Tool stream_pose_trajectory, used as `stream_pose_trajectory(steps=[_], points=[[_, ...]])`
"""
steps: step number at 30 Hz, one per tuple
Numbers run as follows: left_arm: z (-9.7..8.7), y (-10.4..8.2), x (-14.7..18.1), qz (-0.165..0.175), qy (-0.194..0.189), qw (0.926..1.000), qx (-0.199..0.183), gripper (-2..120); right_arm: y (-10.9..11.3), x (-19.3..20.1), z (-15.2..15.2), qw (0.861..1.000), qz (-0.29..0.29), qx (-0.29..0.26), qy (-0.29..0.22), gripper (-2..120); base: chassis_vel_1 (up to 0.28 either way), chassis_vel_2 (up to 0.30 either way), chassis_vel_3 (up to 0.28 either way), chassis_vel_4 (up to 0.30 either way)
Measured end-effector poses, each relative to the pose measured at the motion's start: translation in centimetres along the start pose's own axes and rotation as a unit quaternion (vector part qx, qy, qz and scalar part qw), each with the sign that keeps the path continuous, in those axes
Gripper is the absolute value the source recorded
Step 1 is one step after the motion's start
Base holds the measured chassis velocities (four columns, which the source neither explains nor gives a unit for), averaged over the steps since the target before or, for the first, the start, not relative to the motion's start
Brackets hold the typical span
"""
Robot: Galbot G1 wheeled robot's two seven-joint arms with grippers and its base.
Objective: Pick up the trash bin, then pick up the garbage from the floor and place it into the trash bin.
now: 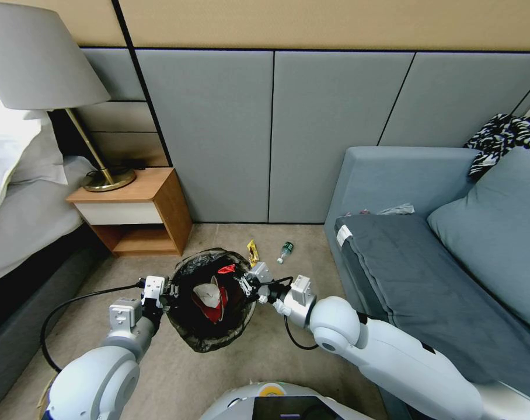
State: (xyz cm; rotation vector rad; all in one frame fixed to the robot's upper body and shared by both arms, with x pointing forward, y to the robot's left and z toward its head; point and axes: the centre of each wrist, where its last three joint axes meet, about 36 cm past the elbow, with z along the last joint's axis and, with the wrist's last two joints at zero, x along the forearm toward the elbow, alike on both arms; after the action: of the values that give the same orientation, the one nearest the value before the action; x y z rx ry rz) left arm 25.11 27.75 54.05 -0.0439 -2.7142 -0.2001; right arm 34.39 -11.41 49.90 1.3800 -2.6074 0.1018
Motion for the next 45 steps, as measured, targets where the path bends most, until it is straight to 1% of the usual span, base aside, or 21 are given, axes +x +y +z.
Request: stream_pose_trajectory(steps=[11,29,31,33,34,37,38,42,43,45], points=[[0.0,0.0,0.0,0.002,-0.001,1.0,0.0,1,0.5,-1.5,0.2,1.0,-0.005,0.009,0.01,0,0.0,0.0,0.0,0.0],[0.0,-0.1,-0.2,0.004,-0.002,1.0,0.003,1,1.1,-2.7,1.0,0.999,-0.009,0.012,0.028,0,0.0,0.0,0.0,0.0],[0.0,-0.1,-0.2,0.003,-0.002,1.0,0.003,1,1.1,-2.8,1.0,0.999,-0.009,0.013,0.029,2,0.0,0.0,0.0,0.0],[0.0,-0.1,-0.2,0.003,-0.003,1.0,0.004,1,1.4,-2.9,1.0,0.999,-0.007,0.012,0.032,11,0.0,0.0,0.0,0.0],[0.0,-0.1,-0.2,0.003,-0.003,1.0,0.004,1,1.4,-2.9,1.0,0.999,-0.007,0.012,0.032,11,0.0,0.0,0.0,0.0],[0.0,-0.1,-0.2,0.003,-0.003,1.0,0.004,1,1.6,-3.2,1.0,0.999,-0.002,0.011,0.036,26,0.0,0.0,0.0,0.0],[0.0,-0.1,-0.2,0.003,-0.003,1.0,0.004,1,1.6,-3.2,1.0,0.999,-0.002,0.011,0.036,26,0.0,0.0,0.0,0.0],[0.0,0.0,-0.3,0.002,-0.005,1.0,0.004,1,1.6,-3.4,0.9,0.999,0.001,0.01,0.038,45,0.0,0.0,0.0,0.0],[0.0,0.0,-0.3,0.002,-0.005,1.0,0.004,1,1.6,-3.4,0.9,0.999,0.001,0.01,0.038,45,0.0,0.0,0.0,0.0],[0.0,0.0,-0.3,0.001,-0.005,1.0,0.005,1,1.6,-3.4,0.9,0.999,0.003,0.01,0.038,54,0.0,0.0,0.0,0.0]])
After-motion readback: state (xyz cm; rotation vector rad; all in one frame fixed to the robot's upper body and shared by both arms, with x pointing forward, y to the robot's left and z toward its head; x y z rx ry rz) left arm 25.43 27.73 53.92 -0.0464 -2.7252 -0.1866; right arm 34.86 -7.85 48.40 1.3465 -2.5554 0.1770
